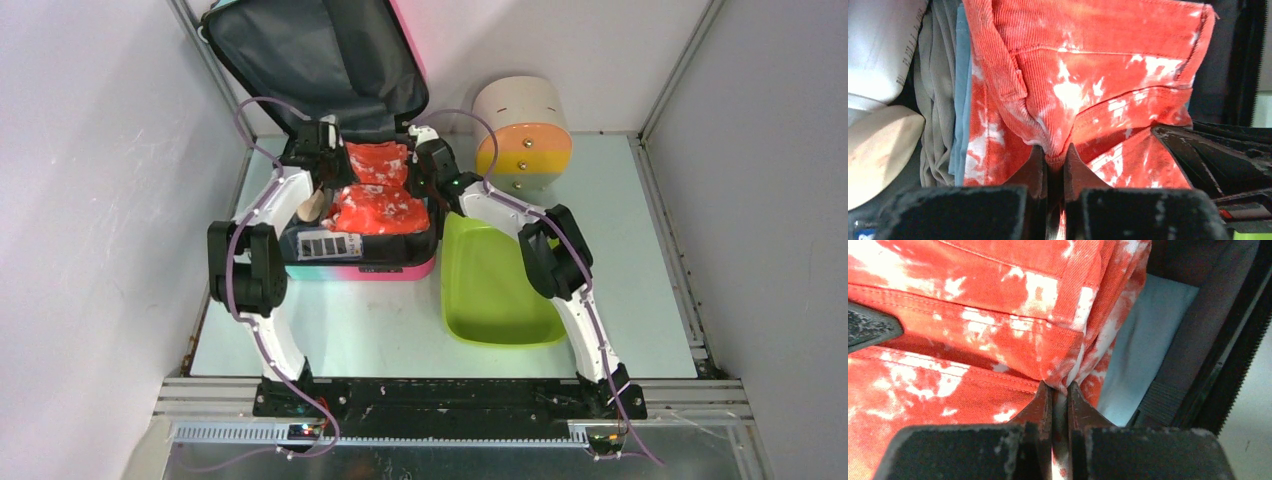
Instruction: Open, take out, and arrange the luggage
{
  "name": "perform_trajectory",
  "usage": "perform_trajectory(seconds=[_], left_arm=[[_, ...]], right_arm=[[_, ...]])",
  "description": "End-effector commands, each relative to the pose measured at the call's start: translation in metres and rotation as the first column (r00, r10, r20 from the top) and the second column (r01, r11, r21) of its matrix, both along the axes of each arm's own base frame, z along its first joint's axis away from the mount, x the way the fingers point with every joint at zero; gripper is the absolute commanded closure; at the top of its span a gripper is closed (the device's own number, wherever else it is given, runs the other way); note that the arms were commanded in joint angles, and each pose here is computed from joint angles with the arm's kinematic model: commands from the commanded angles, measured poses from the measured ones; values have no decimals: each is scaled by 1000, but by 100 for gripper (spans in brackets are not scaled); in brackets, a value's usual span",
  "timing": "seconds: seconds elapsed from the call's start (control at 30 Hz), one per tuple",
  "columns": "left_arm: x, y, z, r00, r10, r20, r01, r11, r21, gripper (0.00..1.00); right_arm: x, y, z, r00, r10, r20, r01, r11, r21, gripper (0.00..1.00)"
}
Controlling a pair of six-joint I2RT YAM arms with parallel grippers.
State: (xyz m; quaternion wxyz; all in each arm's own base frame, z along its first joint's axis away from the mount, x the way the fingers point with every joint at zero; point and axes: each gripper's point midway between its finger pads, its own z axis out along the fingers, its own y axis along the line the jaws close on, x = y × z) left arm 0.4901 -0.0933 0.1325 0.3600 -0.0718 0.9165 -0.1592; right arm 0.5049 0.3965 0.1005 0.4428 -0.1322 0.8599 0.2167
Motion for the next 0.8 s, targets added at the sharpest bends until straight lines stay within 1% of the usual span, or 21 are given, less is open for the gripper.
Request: perform_trajectory(seconds=[0.0,0.17,0.27,0.33,0.43,0.6,0.67,0.77], left_arm=[[-10,-14,56,995,31,97,-28,999,-33,100],[-13,-7,60,991,70,112,-68,997,-20,100],[-12,-7,55,992,61,112,-60,998,-15,100],[-10,-1,42,995,66,80,-65,998,-13,100],[-8,8,32,997,55,57,-51,996,-70,100],[-6,21,9,999,45,10,-44,995,-86,100],[-6,23,8,999,36,13,-34,994,-108,100],[-4,26,16,998,39,44,-34,994,-108,100]], right_arm=[[14,-7,68,985,-4,172,-10,996,83,100],[16,-7,77,976,-1,216,-18,996,86,100],[15,-6,77,976,8,217,-25,997,76,100],[14,-6,73,977,17,213,-32,997,65,100],[14,-7,70,976,28,218,-39,998,47,100],[18,-9,69,971,37,235,-44,999,23,100],[16,-6,73,967,53,248,-60,998,20,100],[13,0,86,955,80,286,-87,996,12,100]])
